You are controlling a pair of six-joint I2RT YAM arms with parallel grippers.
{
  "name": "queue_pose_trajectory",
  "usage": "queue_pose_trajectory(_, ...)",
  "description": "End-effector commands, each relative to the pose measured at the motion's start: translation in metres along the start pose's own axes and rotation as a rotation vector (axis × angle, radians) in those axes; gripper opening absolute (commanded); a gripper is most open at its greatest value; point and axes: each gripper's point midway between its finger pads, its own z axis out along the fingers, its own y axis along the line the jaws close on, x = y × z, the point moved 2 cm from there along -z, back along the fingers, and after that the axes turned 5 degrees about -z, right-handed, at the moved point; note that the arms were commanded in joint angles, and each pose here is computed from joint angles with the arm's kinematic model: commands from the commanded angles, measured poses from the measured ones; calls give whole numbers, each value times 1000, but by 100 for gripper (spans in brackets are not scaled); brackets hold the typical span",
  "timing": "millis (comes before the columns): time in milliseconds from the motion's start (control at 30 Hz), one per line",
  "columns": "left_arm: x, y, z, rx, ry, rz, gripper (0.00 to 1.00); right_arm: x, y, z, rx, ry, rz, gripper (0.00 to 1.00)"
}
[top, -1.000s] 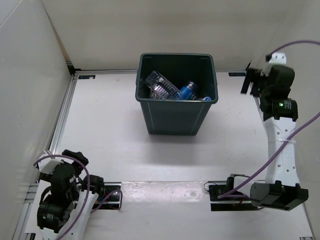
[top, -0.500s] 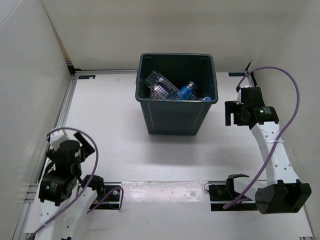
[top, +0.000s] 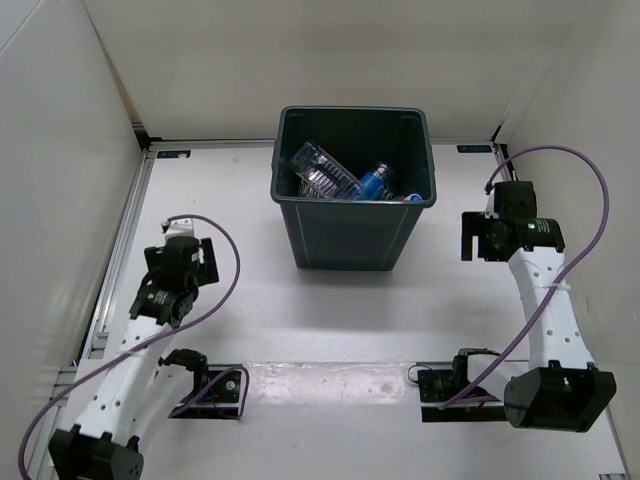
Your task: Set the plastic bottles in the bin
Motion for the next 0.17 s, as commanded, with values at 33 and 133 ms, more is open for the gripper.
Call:
queue_pose_trajectory(33,-25,-33,19,102,-80,-121,100,-1,-4,1,30,-46,-64,90)
queue_pose_trajectory(133,-35,-44,33,124,-137,-152,100,-4,-5,5,34,-68,-83,90)
